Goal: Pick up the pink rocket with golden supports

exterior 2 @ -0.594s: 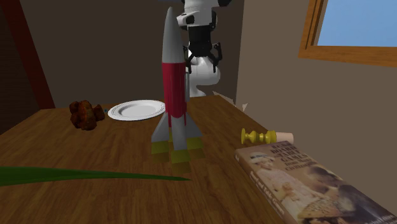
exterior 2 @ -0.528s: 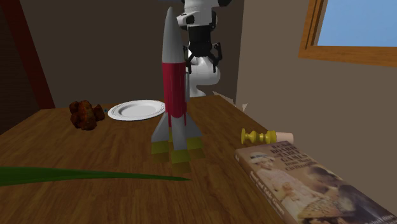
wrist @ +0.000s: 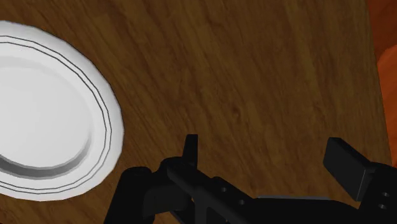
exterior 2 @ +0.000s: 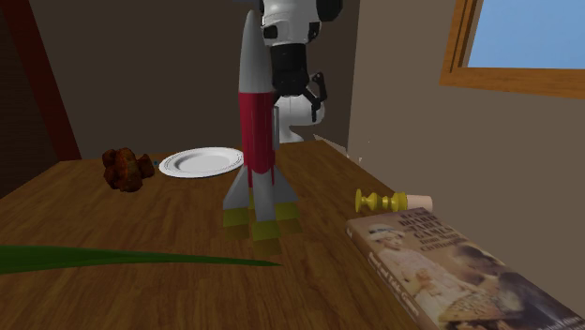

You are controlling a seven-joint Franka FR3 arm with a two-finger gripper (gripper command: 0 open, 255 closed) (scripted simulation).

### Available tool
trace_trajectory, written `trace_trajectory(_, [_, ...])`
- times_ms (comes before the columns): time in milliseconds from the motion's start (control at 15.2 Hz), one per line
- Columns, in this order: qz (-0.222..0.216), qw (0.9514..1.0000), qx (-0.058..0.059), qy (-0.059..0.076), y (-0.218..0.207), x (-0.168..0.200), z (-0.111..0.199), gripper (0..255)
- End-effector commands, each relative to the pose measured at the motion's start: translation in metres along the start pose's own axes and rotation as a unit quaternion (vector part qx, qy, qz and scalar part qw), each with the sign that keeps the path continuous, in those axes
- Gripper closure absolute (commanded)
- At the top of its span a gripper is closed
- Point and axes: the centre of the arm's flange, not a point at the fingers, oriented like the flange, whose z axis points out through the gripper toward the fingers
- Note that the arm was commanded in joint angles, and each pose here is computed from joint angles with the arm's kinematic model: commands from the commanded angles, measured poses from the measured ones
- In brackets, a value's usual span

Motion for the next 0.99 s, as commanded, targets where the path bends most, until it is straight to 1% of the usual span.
trace_trajectory(0, [0.005,0.9997,0.005,0.025,-0.001,0.019,0.004,0])
trace_trajectory(198, [0.012,0.9981,0.011,0.059,0.001,0.048,0.009,0])
trace_trajectory(462, [0.022,0.9942,0.02,0.104,0.004,0.087,0.013,0])
trace_trajectory(660, [0.029,0.9897,0.027,0.137,0.007,0.116,0.014,0])
trace_trajectory(924, [0.038,0.9819,0.036,0.182,0.011,0.155,0.012,0])
